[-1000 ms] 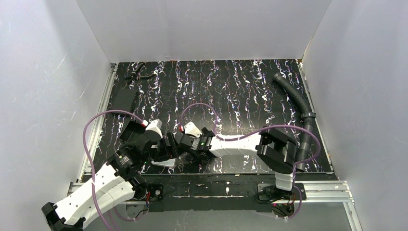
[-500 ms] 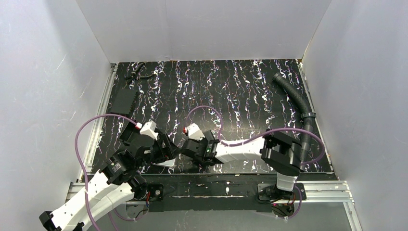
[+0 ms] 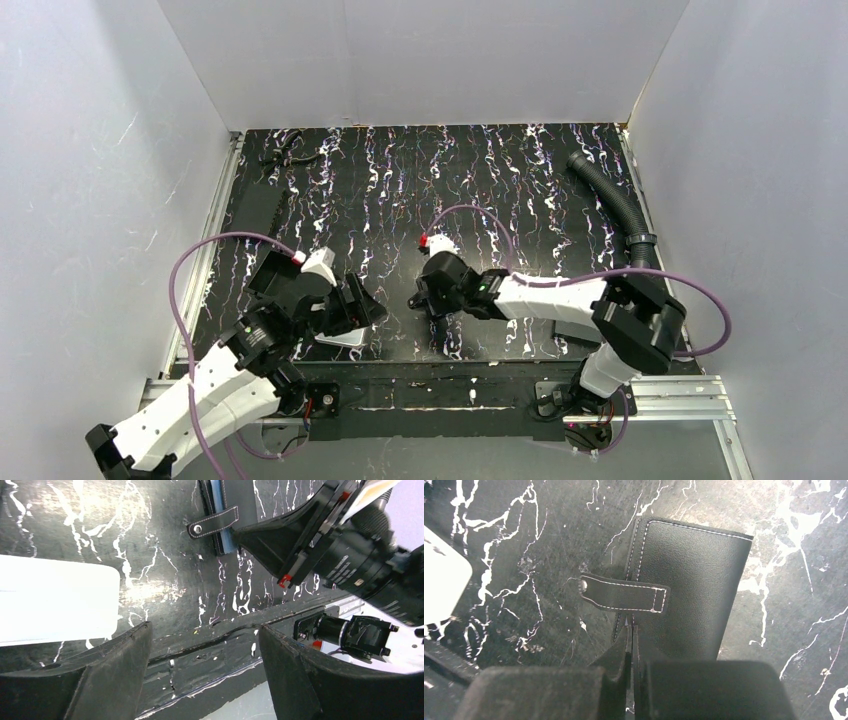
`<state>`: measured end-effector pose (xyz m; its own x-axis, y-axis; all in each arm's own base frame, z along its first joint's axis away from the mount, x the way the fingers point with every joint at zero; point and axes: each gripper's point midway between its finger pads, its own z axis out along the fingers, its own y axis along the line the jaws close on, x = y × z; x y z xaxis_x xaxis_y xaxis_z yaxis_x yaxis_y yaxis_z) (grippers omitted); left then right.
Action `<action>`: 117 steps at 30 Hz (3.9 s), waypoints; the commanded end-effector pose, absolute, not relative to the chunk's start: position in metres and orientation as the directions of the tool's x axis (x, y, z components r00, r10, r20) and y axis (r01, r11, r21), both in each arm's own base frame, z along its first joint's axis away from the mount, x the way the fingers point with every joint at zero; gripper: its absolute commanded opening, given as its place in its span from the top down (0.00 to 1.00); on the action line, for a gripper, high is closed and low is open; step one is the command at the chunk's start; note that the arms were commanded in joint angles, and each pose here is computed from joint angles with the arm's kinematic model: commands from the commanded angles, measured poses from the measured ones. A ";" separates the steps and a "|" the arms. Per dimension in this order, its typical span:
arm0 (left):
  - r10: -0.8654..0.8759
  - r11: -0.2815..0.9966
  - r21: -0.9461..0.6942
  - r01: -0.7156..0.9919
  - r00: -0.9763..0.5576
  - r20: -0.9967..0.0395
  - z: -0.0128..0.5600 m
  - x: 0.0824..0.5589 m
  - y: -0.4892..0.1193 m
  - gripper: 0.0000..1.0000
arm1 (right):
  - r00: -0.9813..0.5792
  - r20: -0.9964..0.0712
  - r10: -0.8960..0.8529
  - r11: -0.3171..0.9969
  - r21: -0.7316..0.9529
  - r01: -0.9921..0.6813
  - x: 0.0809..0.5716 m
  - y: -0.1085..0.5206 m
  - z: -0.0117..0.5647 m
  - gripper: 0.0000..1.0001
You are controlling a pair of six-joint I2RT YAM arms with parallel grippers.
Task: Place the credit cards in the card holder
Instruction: Pick up the card holder from the center of the board.
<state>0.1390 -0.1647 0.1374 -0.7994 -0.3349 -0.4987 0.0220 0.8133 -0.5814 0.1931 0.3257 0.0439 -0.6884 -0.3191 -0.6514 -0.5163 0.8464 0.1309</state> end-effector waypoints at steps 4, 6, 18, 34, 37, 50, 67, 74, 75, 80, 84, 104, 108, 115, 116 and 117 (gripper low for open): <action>-0.352 0.746 -0.665 0.036 -0.826 -0.440 0.142 0.147 -0.197 0.24 | -0.713 -0.612 -0.342 0.687 0.354 -0.634 0.168 0.356 0.078 0.75; -0.358 0.739 -0.672 0.036 -0.824 -0.438 0.144 0.149 -0.200 0.24 | -0.723 -0.605 -0.332 0.684 0.373 -0.627 0.167 0.356 0.090 0.59; -0.252 0.743 -0.667 0.060 -0.898 -0.362 0.130 0.156 -0.237 0.10 | -0.866 -0.489 -0.110 0.702 0.579 -0.416 0.210 0.275 0.104 0.31; 0.015 0.921 -0.368 0.127 -0.956 -0.293 0.058 0.219 -0.257 0.31 | -0.923 -0.371 -0.098 0.570 0.740 -0.358 0.226 0.267 0.065 0.41; 0.035 0.935 -0.330 0.132 -0.958 -0.285 0.044 0.222 -0.254 0.42 | -0.925 -0.364 -0.109 0.564 0.744 -0.359 0.227 0.269 0.061 0.42; 0.044 0.963 -0.250 0.097 -0.977 -0.210 -0.002 0.203 -0.231 0.73 | -0.933 -0.337 -0.123 0.538 0.767 -0.348 0.227 0.277 0.047 0.42; 0.029 0.935 -0.337 0.109 -0.972 -0.235 0.012 0.191 -0.233 0.69 | -0.952 -0.306 -0.017 0.454 0.846 -0.280 0.213 0.323 0.059 0.77; 0.026 0.824 -0.488 0.289 -0.879 -0.475 0.145 0.194 -0.236 0.26 | -0.964 -0.266 -0.005 0.228 0.938 -0.260 0.205 0.327 0.134 0.99; 0.012 0.795 -0.516 0.319 -0.859 -0.512 0.165 0.192 -0.235 0.21 | -0.963 -0.271 -0.013 0.186 0.945 -0.268 0.202 0.329 0.151 0.99; -0.118 0.631 -0.653 0.419 -0.780 -0.614 0.253 0.180 -0.220 0.08 | -0.941 -0.337 -0.045 -0.024 0.942 -0.336 0.185 0.329 0.238 0.99; -0.230 0.572 -0.694 0.438 -0.726 -0.648 0.305 0.183 -0.204 0.05 | -0.927 -0.374 -0.011 -0.199 0.910 -0.365 0.172 0.322 0.310 0.99; -0.401 0.188 -0.937 0.294 -0.848 -0.347 0.391 0.196 -0.219 0.02 | -0.867 -0.499 -0.007 -0.343 0.816 -0.466 0.155 0.338 0.383 0.99; -0.408 0.203 -0.946 0.252 -0.857 -0.316 0.378 0.199 -0.223 0.07 | -0.872 -0.489 -0.027 -0.350 0.821 -0.450 0.151 0.347 0.380 0.99; -0.374 0.322 -0.911 0.259 -0.849 -0.374 0.353 0.198 -0.227 0.46 | -0.874 -0.479 -0.081 -0.240 0.860 -0.450 0.154 0.365 0.349 0.99; -0.362 0.386 -0.890 0.243 -0.847 -0.388 0.338 0.198 -0.225 0.57 | -0.868 -0.488 -0.093 -0.174 0.866 -0.468 0.157 0.370 0.340 0.96; -0.376 0.456 -0.868 0.194 -0.842 -0.386 0.323 0.202 -0.218 0.75 | -0.861 -0.500 -0.097 -0.092 0.866 -0.492 0.162 0.371 0.326 0.79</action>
<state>0.2011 -0.2283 0.3458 -0.8652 -0.3833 -0.3232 0.2140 0.3005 -0.9295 0.1561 0.3641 0.3320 -0.9120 -0.1022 -0.3971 -0.3707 -0.2087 0.9050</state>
